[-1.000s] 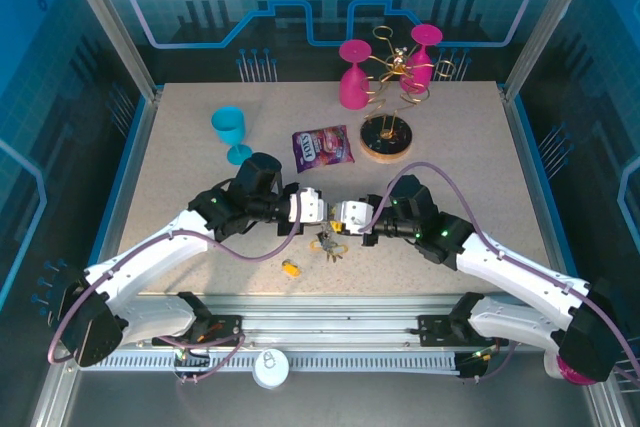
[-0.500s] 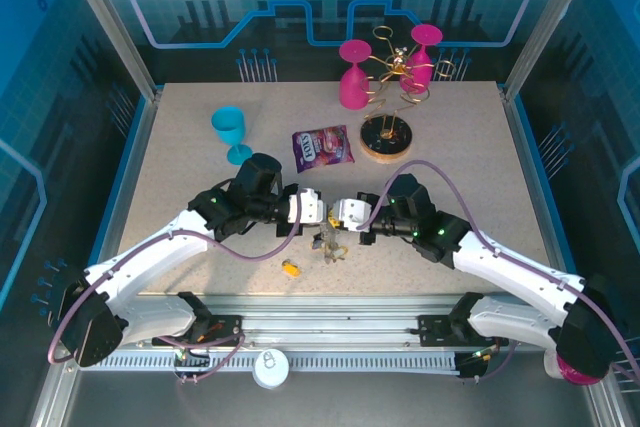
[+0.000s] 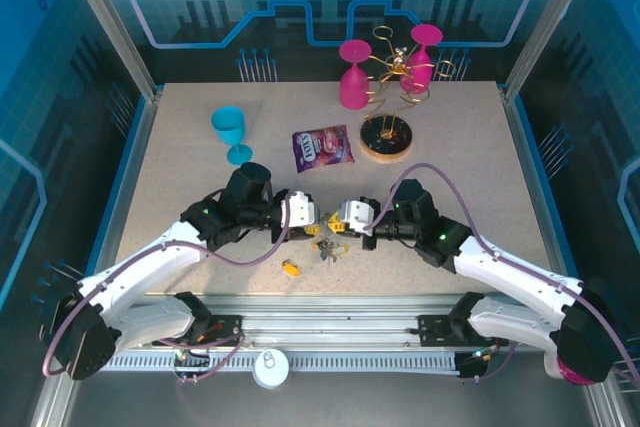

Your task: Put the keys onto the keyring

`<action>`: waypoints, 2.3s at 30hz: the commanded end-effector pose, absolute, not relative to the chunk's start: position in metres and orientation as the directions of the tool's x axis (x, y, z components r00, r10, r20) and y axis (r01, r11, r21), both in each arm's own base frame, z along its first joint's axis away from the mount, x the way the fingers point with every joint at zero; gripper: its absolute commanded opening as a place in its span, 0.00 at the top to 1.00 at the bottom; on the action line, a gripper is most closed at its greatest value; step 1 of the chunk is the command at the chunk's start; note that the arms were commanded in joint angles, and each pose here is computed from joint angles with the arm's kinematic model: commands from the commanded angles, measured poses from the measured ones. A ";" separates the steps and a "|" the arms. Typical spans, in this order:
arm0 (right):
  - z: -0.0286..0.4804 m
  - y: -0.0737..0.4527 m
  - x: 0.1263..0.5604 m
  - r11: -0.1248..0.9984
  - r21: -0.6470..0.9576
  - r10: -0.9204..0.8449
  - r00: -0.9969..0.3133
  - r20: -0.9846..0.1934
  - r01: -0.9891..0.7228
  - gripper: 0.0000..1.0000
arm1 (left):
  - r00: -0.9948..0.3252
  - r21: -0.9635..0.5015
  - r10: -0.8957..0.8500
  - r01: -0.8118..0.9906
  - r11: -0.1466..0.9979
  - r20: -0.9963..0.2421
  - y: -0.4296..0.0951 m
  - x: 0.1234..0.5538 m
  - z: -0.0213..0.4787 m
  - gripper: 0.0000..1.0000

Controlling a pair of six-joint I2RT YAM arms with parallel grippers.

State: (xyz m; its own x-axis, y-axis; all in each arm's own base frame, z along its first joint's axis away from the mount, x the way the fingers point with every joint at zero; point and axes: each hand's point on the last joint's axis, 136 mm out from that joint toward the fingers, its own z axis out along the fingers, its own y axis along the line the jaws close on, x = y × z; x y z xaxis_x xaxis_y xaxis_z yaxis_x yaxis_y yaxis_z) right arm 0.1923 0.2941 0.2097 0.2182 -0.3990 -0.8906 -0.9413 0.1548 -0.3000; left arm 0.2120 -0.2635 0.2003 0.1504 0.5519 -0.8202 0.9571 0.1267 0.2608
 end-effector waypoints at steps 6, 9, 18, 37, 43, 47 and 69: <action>0.237 0.299 0.189 0.152 -0.303 -0.297 0.249 -0.922 -0.941 1.00 | 0.142 0.226 0.494 0.967 0.116 -0.858 -0.267 0.204 0.209 0.69; 0.238 0.301 0.191 0.159 -0.307 -0.298 0.250 -0.921 -0.939 1.00 | 0.138 0.212 0.483 0.972 0.102 -0.865 -0.269 0.202 0.211 0.71; 0.240 0.309 0.191 0.147 -0.302 -0.288 0.252 -0.924 -0.942 1.00 | 0.138 0.205 0.476 0.975 0.091 -0.868 -0.271 0.202 0.211 0.78; 0.237 0.319 0.188 0.127 -0.272 -0.268 0.230 -0.935 -0.954 1.00 | 0.157 0.226 0.475 0.970 0.092 -0.866 -0.273 0.206 0.213 0.98; 0.223 0.305 0.198 0.195 -0.296 -0.339 0.219 -0.915 -0.935 0.89 | 0.178 0.267 0.490 0.956 0.118 -0.853 -0.270 0.211 0.220 1.00; 0.215 0.284 0.211 0.286 -0.345 -0.425 0.204 -0.882 -0.894 0.68 | 0.182 0.306 0.537 0.940 0.151 -0.824 -0.264 0.219 0.219 1.00; 0.180 0.252 0.234 0.623 -0.082 -0.443 -0.265 -0.856 -0.778 0.69 | -0.084 0.306 0.545 0.752 0.584 -0.834 -0.224 0.303 0.230 1.00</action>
State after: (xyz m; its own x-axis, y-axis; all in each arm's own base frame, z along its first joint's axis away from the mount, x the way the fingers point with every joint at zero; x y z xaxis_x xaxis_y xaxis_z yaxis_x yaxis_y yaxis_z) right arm 0.2382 0.2426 0.1831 -0.1896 -0.4841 -0.8542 -0.7843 0.5980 -0.1649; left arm 0.2822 -0.2300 0.2102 -0.0436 0.6238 -0.7804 0.8183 0.4704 0.3303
